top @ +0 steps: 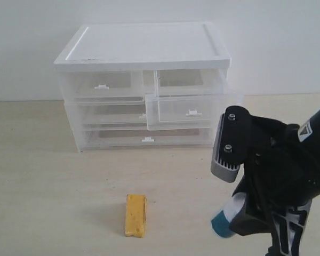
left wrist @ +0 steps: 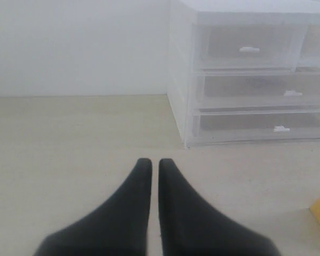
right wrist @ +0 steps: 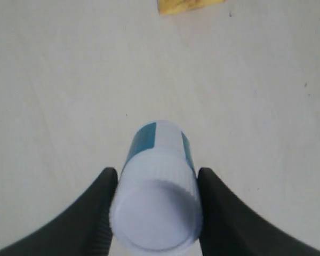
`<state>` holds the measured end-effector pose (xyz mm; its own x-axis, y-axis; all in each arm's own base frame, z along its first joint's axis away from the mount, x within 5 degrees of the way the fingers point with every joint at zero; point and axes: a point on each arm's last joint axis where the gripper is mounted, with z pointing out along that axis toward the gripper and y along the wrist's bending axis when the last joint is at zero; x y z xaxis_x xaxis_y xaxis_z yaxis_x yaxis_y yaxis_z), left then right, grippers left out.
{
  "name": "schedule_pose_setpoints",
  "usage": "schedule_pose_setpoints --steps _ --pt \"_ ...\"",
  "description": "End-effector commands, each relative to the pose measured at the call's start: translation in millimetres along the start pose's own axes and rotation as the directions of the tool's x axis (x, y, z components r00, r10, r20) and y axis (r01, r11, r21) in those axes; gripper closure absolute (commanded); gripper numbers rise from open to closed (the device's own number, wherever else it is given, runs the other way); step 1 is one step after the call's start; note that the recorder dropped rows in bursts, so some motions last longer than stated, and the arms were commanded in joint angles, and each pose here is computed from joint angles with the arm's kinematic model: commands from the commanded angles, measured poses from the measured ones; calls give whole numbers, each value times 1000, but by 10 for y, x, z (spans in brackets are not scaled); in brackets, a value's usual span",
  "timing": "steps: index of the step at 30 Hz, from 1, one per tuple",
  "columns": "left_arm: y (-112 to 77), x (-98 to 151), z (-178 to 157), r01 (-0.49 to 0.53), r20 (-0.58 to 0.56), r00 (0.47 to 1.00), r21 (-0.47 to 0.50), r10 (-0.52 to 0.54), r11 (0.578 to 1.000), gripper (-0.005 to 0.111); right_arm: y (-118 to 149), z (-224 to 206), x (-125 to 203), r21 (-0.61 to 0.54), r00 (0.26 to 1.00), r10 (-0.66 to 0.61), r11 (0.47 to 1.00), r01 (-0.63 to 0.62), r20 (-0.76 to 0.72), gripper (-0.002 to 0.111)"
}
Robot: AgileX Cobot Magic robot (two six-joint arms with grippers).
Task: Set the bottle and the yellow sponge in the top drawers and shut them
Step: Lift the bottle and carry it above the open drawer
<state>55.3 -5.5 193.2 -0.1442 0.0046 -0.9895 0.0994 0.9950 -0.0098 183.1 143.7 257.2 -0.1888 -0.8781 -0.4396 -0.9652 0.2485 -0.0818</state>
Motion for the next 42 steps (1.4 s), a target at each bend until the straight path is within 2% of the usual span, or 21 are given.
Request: schedule_pose_setpoints --steps 1,7,10,12,15,19,21,23,25,29,32,37,42 --pt "3 7 1 6 3 1000 -4 -6 1000 102 -17 -175 -178 21 990 -73 997 71 120 108" --pt "3 7 1 6 3 1000 -4 -6 1000 102 -78 -398 -430 79 951 -178 983 163 252 108" --pt "3 7 1 6 3 1000 -4 -6 1000 102 -132 -473 -505 140 936 -204 975 170 285 108" --pt "3 7 1 6 3 1000 -4 -6 1000 102 -220 -550 -561 209 923 -196 969 131 331 108" --pt "3 7 1 6 3 1000 -4 -6 1000 102 -431 -705 -522 229 878 -109 973 -1 466 108" --pt "3 7 1 6 3 1000 -4 -6 1000 102 -721 -849 -352 147 771 28 977 -156 636 108" --pt "3 7 1 6 3 1000 -4 -6 1000 102 -914 -818 -248 83 717 146 958 -273 682 108" --pt "3 7 1 6 3 1000 -4 -6 1000 102 -1074 -720 -166 -31 651 261 939 -342 713 108" --pt "3 7 1 6 3 1000 -4 -6 1000 102 -1252 -597 -93 -154 564 390 895 -420 728 108" --pt "3 7 1 6 3 1000 -4 -6 1000 102 -1490 -412 -124 -317 528 519 846 -429 672 108" --pt "3 7 1 6 3 1000 -4 -6 1000 102 -1631 -364 -157 -366 497 577 809 -460 649 108" --pt "3 7 1 6 3 1000 -4 -6 1000 102 -1879 -257 -166 -408 443 680 718 -564 585 108" --pt "3 7 1 6 3 1000 -4 -6 1000 102 -1992 -203 -184 -448 411 730 669 -593 546 108"
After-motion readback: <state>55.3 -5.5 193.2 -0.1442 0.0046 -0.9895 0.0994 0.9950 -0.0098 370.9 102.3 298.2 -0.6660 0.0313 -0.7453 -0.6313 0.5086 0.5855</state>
